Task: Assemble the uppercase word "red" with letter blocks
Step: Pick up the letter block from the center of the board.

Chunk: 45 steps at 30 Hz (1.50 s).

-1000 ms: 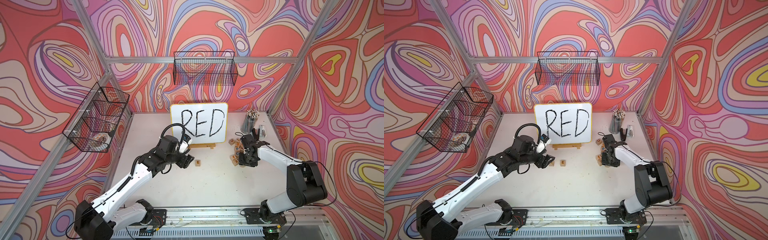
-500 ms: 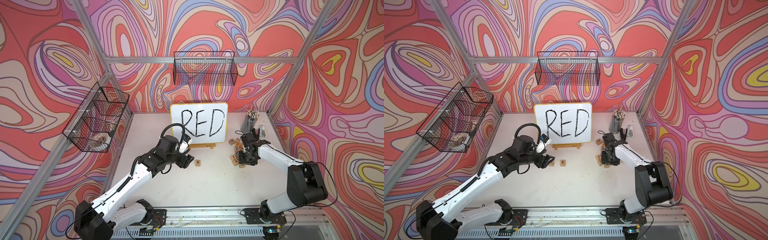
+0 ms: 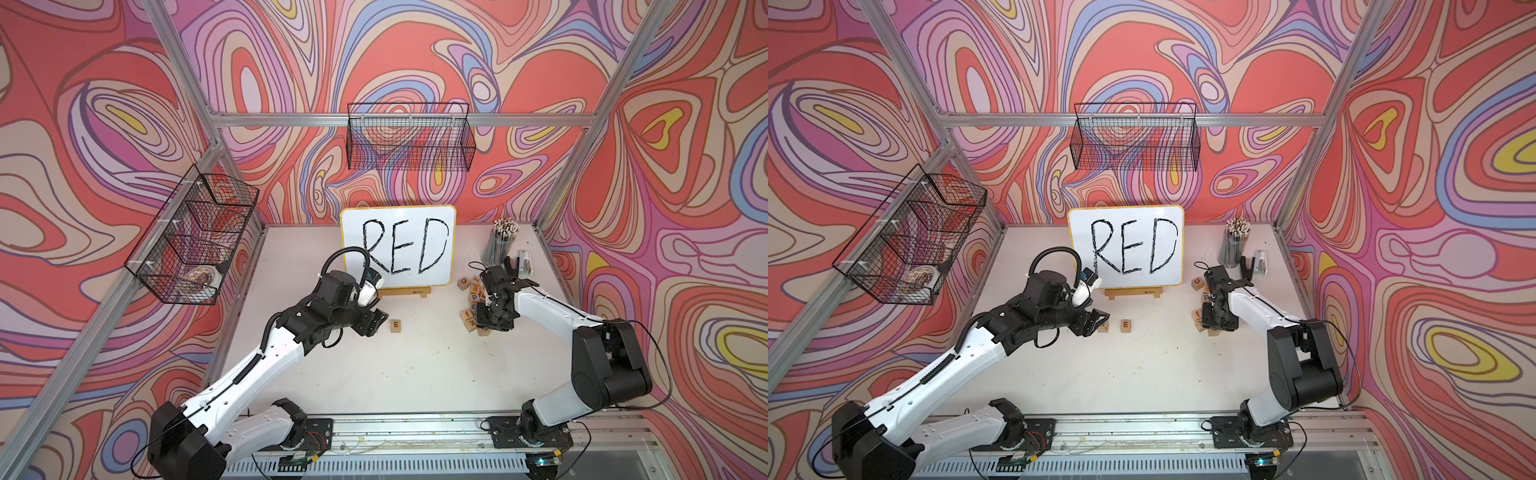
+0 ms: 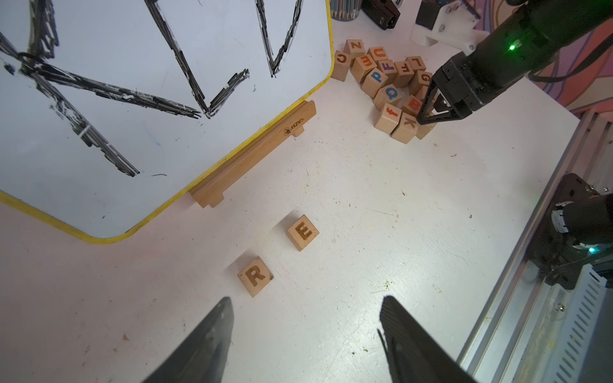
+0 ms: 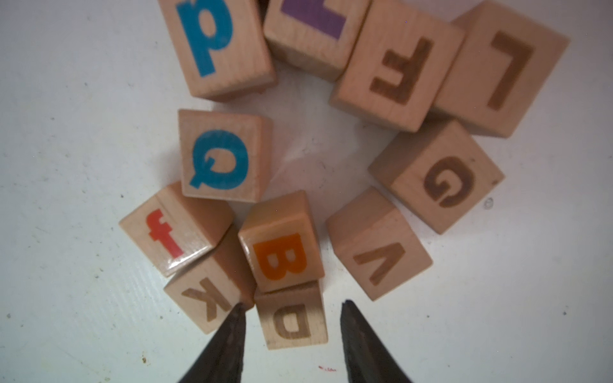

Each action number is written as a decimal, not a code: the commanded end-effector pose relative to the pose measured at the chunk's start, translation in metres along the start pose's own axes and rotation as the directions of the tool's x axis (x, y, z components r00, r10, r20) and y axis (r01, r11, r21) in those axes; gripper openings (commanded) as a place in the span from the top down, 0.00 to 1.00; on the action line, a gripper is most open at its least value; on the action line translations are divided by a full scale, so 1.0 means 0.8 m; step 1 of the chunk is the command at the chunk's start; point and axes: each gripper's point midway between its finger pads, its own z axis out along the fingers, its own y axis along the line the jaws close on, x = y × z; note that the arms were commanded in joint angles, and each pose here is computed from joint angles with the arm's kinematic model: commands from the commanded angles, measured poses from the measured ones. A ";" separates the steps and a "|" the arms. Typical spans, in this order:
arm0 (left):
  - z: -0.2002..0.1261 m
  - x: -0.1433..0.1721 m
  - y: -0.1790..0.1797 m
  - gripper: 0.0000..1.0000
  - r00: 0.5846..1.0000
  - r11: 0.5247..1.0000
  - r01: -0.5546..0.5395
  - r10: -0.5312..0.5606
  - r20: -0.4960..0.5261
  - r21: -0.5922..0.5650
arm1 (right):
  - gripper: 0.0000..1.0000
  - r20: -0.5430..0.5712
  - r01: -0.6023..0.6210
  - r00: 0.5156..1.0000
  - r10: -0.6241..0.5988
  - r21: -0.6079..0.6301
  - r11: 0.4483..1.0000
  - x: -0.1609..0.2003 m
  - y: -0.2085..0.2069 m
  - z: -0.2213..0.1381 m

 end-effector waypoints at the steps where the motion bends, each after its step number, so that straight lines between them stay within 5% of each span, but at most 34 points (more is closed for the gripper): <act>1: -0.002 0.004 -0.002 0.27 1.000 1.000 -0.022 0.022 -0.002 -0.004 | 0.52 0.000 -0.003 1.000 0.003 -0.007 1.000 -0.005 0.002 0.001; 45: -0.003 0.004 -0.002 0.27 1.000 1.000 -0.022 0.022 -0.002 -0.004 | 0.52 -0.019 -0.042 0.999 0.041 -0.023 0.999 0.006 -0.002 0.007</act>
